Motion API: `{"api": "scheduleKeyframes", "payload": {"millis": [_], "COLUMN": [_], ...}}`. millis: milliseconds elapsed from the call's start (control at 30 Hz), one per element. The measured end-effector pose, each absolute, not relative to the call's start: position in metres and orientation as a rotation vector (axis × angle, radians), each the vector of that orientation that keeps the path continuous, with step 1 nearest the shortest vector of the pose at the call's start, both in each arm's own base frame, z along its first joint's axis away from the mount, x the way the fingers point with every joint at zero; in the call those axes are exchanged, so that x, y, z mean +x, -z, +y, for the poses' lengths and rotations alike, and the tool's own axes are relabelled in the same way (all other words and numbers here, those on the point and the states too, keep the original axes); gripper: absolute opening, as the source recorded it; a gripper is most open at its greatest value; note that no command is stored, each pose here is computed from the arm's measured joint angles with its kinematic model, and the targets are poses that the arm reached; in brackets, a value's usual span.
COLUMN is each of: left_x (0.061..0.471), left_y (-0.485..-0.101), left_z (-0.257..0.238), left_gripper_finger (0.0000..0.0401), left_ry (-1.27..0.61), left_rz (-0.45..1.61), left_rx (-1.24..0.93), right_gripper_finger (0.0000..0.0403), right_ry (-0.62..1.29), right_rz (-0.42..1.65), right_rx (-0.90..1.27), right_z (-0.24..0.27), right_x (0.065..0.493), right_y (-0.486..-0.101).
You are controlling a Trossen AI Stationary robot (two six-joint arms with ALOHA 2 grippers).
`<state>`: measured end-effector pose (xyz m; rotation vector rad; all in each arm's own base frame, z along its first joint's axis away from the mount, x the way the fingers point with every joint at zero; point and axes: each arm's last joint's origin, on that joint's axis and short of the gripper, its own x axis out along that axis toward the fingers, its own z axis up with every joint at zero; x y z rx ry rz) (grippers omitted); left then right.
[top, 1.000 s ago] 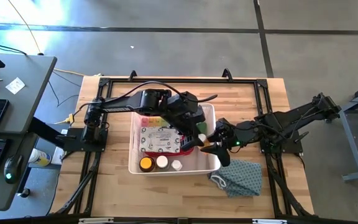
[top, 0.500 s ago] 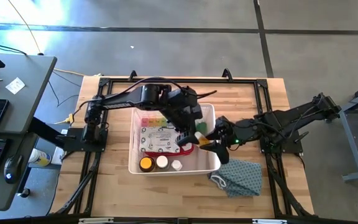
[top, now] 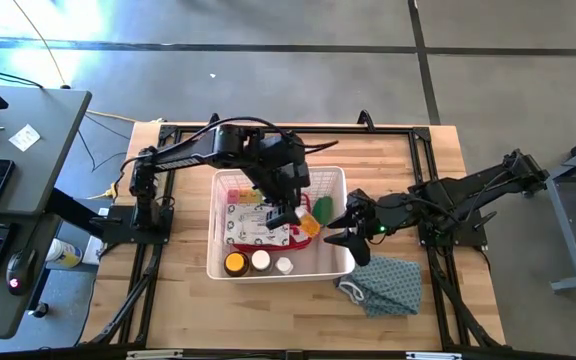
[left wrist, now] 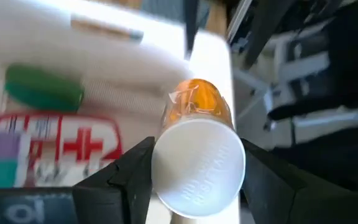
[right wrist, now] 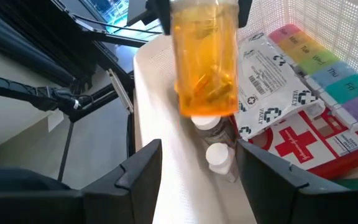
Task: Pick & place medical supplies in basket/bin
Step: Put the orange pill bottle into the white container
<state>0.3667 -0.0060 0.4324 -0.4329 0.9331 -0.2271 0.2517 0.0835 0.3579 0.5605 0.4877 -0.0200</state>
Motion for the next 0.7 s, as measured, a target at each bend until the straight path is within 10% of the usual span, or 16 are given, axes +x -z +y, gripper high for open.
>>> {"api": "scheduleKeyframes", "payload": {"millis": [700], "left_x": [0.364], "left_y": [-0.396], "left_z": [-0.055], "left_gripper_finger": [0.0248], "left_ry": [0.134], "left_rz": [1.228], "left_rx": [-0.132], "right_gripper_finger": [0.0194], "right_ry": [0.035], "right_rz": [0.515], "right_rx": [0.597], "right_z": [0.083], "right_x": [0.250], "right_y": [-0.356]}}
